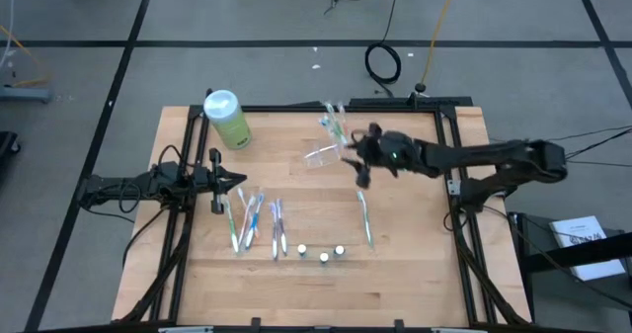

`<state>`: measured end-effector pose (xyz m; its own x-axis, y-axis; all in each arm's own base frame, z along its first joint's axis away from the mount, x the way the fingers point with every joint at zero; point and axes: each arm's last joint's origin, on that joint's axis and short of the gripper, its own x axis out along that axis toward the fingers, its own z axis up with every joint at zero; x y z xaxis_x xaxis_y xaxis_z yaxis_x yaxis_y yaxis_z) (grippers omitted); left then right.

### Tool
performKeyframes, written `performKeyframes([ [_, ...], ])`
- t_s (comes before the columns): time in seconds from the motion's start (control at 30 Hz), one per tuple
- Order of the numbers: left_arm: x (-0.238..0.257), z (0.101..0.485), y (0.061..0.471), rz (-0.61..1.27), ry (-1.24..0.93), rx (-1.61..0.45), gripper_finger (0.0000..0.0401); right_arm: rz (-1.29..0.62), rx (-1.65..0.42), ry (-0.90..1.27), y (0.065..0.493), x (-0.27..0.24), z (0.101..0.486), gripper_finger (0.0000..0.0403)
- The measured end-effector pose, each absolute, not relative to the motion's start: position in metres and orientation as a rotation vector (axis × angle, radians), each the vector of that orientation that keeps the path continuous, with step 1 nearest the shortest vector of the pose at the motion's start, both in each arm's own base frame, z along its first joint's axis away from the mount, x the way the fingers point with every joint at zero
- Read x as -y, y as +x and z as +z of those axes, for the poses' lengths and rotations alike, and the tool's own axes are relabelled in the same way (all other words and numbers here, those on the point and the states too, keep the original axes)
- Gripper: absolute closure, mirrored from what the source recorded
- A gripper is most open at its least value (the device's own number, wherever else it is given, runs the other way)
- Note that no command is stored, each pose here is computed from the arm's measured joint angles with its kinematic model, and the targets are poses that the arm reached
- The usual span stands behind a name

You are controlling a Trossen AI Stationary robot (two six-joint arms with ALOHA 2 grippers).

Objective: Pick & Place toothbrushing station
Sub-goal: Put the green toothbrush into the transparent organizer

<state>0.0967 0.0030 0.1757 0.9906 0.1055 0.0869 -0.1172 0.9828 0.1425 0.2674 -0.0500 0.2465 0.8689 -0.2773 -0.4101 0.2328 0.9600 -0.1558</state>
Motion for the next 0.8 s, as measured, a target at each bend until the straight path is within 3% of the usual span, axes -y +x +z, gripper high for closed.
performKeyframes([
  [0.23,-0.003,0.176,0.097,0.112,0.148,0.079,0.0375,-0.171,-0.613,0.111,0.247,0.004,0.243,0.0232],
  [0.57,-0.003,0.176,0.097,0.112,0.148,0.079,0.0375,-0.248,-0.945,0.307,0.246,-0.026,0.197,0.0232],
  [0.8,-0.003,0.176,0.097,0.112,0.148,0.079,0.0375,-0.31,-1.045,0.395,0.257,-0.032,0.167,0.0232],
])
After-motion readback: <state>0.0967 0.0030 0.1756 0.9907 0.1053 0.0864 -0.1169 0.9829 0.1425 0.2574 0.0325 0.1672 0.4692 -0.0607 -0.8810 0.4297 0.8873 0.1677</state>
